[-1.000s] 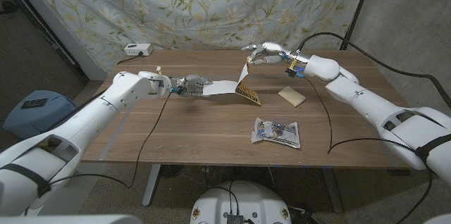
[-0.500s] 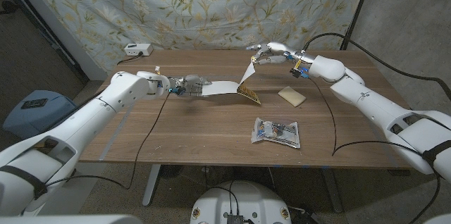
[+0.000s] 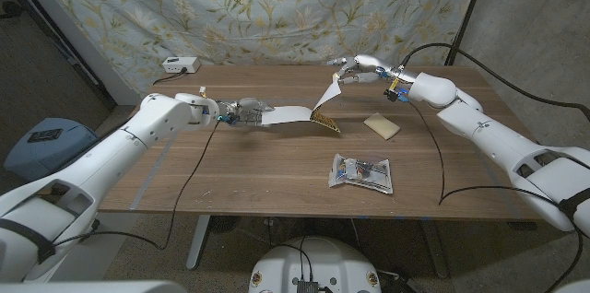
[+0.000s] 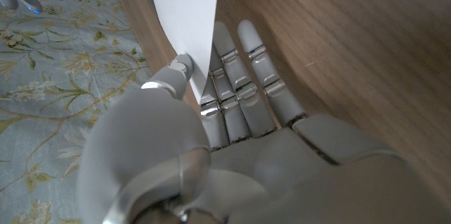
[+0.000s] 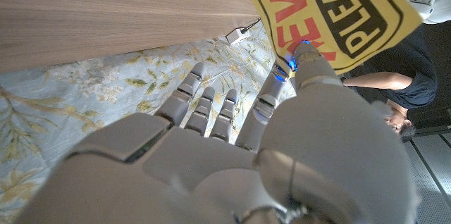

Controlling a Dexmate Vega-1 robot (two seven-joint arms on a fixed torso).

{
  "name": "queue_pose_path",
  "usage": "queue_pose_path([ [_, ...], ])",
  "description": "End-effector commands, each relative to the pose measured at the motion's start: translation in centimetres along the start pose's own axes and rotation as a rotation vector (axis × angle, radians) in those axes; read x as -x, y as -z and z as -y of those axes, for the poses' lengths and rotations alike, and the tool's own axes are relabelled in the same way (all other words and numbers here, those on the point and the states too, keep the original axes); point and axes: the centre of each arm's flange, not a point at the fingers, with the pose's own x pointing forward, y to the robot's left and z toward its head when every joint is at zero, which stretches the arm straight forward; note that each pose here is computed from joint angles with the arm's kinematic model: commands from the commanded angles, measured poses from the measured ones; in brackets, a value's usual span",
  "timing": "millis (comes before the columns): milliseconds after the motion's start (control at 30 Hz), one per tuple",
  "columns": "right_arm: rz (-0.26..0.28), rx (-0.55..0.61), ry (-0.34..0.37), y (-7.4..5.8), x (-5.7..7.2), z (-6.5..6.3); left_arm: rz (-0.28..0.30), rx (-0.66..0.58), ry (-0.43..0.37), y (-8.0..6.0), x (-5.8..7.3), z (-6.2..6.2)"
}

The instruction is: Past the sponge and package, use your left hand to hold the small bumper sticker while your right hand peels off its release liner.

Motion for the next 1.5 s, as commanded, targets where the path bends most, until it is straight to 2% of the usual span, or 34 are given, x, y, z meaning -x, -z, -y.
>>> queue_pose_path([
  [33,-0.018,-0.001,0.013,0.3,0.7,0.8,-0.004,-0.004,-0.003,0.1,0.3,-0.6],
  [1033,-0.069,0.02,0.051,0.6,1.2,2.0,-0.008,-0.017,0.009,0.4,1.0,-2.7],
  [1500,-0.083,0.028,0.075,0.3,1.8,2.7,-0.001,-0.013,0.01,0.4,1.4,-2.8],
])
